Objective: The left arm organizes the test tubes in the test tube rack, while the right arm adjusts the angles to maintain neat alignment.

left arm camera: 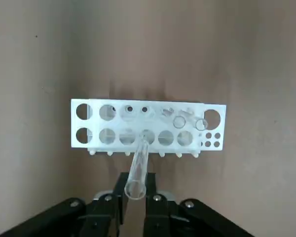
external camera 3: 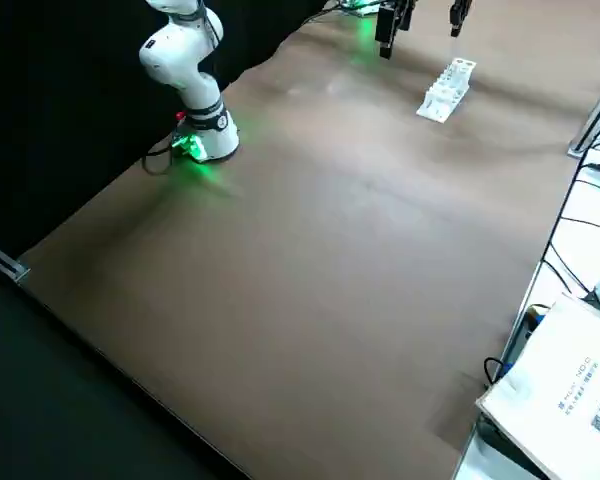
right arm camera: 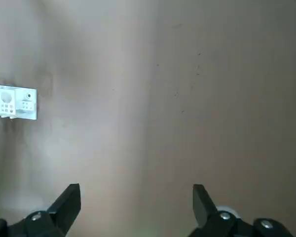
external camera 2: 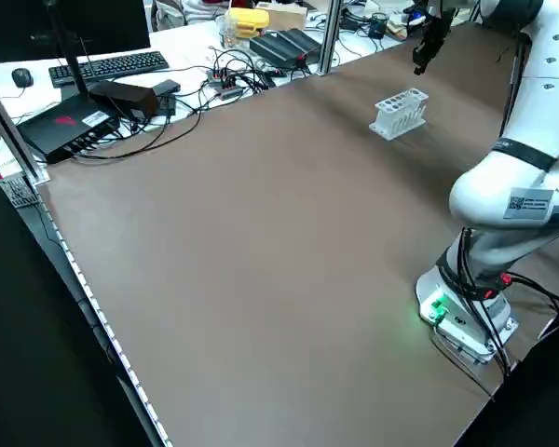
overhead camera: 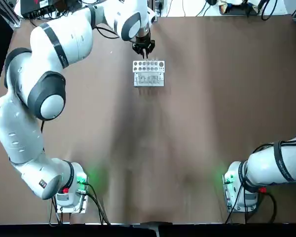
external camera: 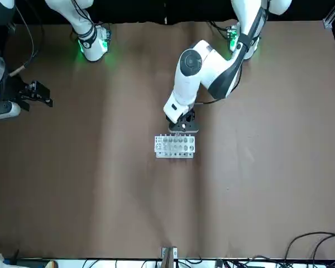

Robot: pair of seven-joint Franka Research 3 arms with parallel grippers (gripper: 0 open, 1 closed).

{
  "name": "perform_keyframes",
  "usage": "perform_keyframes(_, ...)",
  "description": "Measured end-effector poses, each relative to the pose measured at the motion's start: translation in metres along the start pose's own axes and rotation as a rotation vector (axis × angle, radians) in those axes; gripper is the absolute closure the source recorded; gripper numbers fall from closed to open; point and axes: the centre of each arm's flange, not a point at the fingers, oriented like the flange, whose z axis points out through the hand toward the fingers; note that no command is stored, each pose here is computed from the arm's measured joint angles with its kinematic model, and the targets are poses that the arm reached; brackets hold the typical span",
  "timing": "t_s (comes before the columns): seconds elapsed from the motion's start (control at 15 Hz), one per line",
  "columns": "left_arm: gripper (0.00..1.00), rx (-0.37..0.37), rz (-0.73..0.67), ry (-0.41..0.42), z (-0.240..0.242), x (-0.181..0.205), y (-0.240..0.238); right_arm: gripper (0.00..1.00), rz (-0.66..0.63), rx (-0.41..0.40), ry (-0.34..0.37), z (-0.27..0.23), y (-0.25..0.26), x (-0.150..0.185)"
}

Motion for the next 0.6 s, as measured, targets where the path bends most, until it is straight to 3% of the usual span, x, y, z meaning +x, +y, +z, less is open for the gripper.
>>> perform_keyframes(0.6,0.81,0.000,-0.016,0.003,-0.016,-0.004,0.000,0.00,-0.001,0.000,0.000,0.000,-0.001,0.000)
